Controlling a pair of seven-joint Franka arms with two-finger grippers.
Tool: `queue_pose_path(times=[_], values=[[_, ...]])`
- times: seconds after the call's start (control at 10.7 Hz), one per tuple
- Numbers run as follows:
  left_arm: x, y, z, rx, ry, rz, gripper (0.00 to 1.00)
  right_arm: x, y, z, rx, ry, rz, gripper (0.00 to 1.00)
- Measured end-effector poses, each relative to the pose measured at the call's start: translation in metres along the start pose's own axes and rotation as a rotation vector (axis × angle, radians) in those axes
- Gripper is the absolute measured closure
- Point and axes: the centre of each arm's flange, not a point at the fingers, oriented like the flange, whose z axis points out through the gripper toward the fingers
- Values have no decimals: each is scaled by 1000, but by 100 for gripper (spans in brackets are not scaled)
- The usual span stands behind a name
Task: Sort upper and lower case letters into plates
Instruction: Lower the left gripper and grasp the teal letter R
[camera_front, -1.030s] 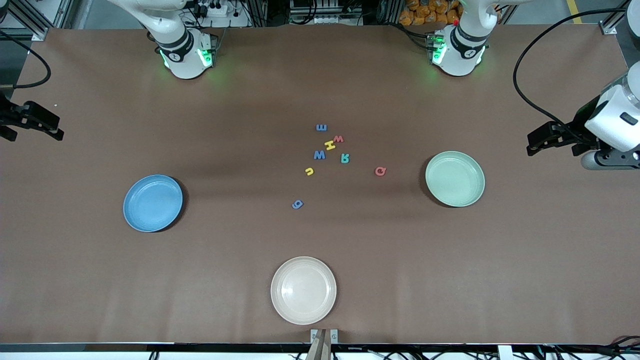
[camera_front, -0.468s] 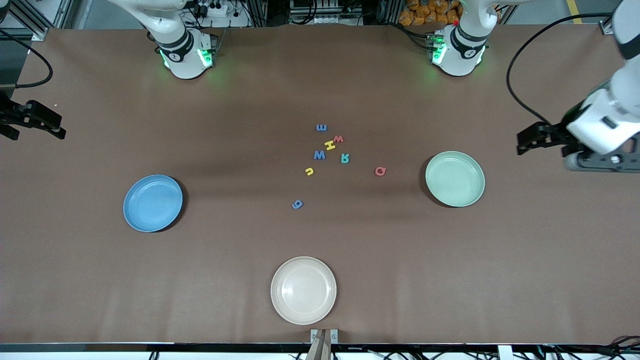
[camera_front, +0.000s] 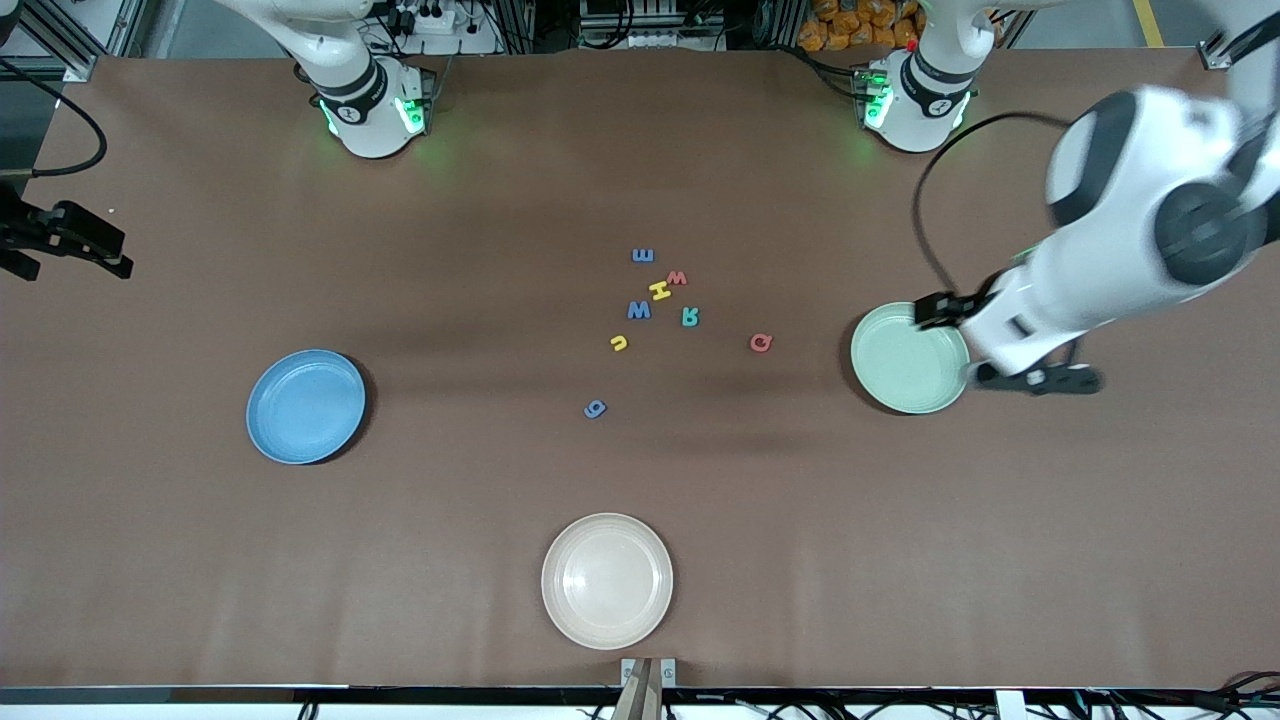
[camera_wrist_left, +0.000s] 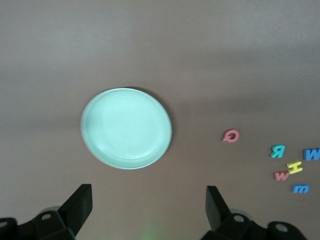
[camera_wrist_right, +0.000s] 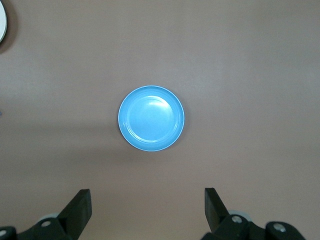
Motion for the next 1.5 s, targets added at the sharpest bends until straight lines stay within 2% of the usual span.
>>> queue_pose_path(times=[0.28, 0.47, 0.94, 1.12, 1.5], values=[[14, 58, 60, 9, -40, 54, 0, 0, 2, 0, 0, -1, 4, 0], [20, 95, 96, 6, -35, 49, 0, -1, 6, 2, 1, -9, 11, 0], [9, 183, 174, 18, -39, -135, 0, -1, 6, 3, 2, -14, 14, 0], [3, 213, 215, 23, -47, -156, 0, -1, 8, 5, 3, -19, 18, 0], [-21, 232, 275, 23, -38, -236, 0, 0, 9, 6, 3, -22, 19, 0]])
